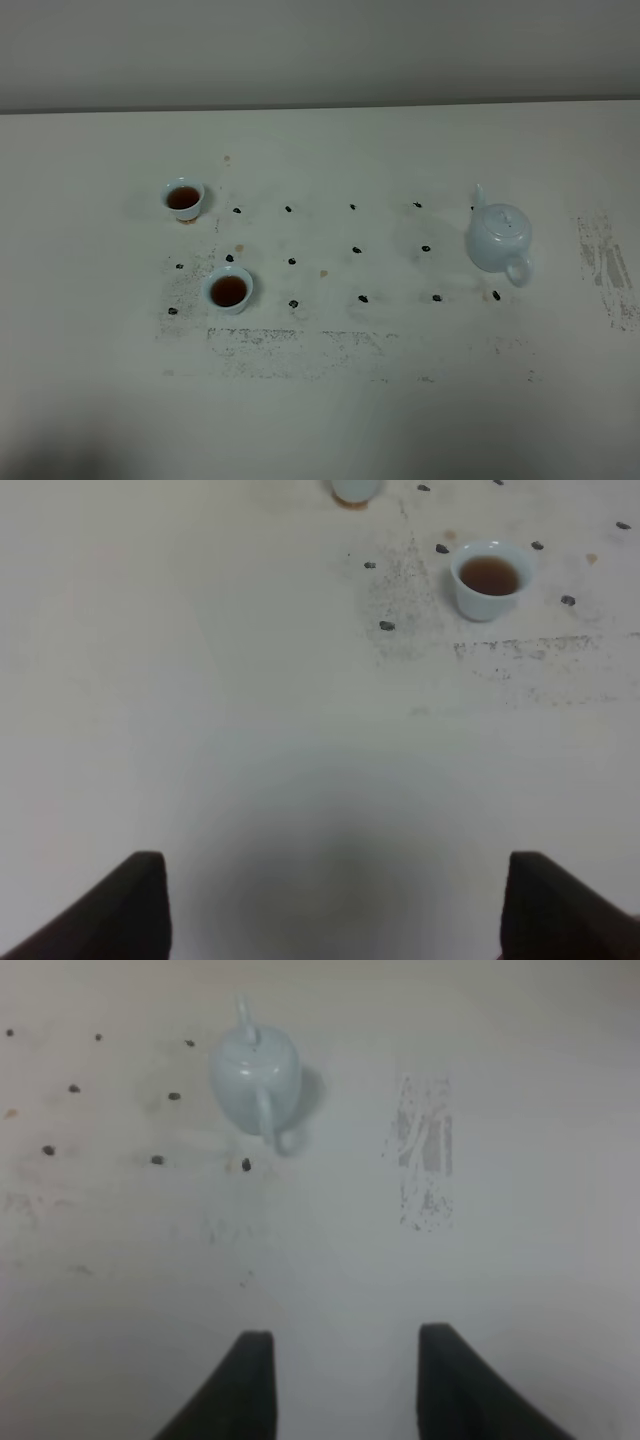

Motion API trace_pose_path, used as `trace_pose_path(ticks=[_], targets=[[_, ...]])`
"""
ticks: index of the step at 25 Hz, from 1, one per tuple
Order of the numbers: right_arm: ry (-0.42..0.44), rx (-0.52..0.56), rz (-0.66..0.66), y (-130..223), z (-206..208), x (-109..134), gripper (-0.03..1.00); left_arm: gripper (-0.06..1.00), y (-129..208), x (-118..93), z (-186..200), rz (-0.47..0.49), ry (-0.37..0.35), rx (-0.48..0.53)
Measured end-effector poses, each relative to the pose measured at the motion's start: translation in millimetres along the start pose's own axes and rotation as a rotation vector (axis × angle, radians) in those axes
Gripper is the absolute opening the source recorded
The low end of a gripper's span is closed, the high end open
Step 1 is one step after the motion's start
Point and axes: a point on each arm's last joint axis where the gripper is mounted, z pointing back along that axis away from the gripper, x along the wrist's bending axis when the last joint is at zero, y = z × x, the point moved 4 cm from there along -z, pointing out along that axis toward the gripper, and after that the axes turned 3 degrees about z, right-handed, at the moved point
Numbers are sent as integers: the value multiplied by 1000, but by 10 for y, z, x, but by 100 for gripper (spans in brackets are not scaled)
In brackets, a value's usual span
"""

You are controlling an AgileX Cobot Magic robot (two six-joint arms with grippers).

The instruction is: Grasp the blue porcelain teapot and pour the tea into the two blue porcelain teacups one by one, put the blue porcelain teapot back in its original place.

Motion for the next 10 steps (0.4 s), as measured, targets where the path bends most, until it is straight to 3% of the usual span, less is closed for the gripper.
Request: trace_pose_path(ticks=[10], targets=[[0,0,0,0,0,0,32,65,0,0,0,0,0,0]])
